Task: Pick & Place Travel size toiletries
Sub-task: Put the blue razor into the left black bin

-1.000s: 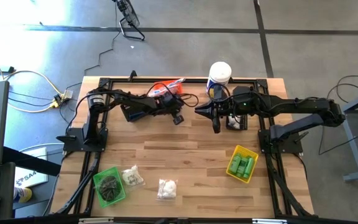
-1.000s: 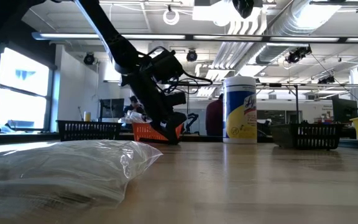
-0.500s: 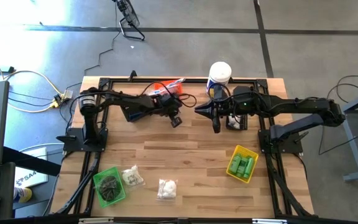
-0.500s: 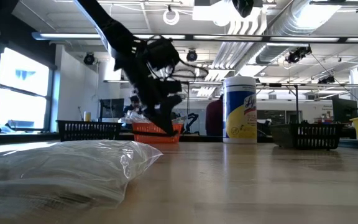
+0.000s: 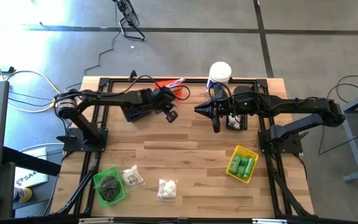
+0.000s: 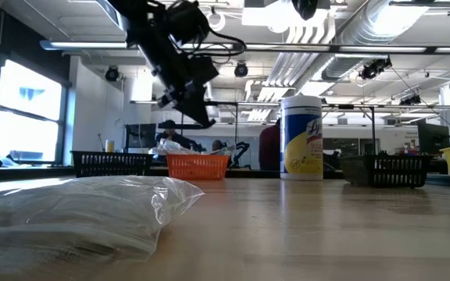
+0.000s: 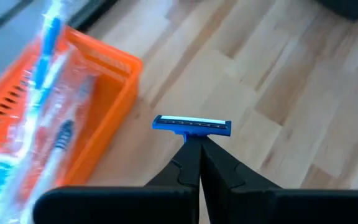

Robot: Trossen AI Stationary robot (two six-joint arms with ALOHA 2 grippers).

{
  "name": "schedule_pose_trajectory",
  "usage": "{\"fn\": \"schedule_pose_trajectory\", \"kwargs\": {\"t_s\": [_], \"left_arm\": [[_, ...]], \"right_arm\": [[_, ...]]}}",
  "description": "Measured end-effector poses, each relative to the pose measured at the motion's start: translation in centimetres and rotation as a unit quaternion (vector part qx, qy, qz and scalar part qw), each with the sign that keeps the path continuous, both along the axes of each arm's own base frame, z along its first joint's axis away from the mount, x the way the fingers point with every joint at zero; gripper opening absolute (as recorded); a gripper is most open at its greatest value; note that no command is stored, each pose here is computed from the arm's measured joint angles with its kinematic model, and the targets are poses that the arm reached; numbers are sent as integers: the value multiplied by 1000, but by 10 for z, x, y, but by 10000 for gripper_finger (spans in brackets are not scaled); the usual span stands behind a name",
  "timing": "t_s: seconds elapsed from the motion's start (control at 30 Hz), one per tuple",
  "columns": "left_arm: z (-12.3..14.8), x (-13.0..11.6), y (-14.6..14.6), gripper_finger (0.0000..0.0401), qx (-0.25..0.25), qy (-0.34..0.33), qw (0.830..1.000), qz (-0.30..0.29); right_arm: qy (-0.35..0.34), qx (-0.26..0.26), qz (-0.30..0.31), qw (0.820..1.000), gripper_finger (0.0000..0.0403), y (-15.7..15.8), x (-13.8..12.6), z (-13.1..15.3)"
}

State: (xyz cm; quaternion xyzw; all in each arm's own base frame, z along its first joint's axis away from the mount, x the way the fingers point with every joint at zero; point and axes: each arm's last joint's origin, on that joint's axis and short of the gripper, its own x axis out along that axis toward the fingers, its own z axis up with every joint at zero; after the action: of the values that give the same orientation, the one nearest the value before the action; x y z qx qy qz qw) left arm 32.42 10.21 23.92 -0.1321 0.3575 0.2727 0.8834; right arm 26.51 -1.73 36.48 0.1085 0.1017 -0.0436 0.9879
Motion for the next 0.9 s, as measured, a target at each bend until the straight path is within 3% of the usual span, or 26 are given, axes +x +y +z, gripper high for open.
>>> {"fn": "schedule_pose_trajectory", "kwargs": {"t_s": [0.3,0.5,0.9], "left_arm": [[7,-23,-5,0,-10,61,997,37],[2,-40,0,0,-14,137,988,69],[3,-54,21,0,-33,155,983,88]], "right_arm": [[-10,-5,1,1000,38,0,0,2],[-13,-6,1,1000,38,0,0,2],[-12,-7,1,1000,38,0,0,2]]}}
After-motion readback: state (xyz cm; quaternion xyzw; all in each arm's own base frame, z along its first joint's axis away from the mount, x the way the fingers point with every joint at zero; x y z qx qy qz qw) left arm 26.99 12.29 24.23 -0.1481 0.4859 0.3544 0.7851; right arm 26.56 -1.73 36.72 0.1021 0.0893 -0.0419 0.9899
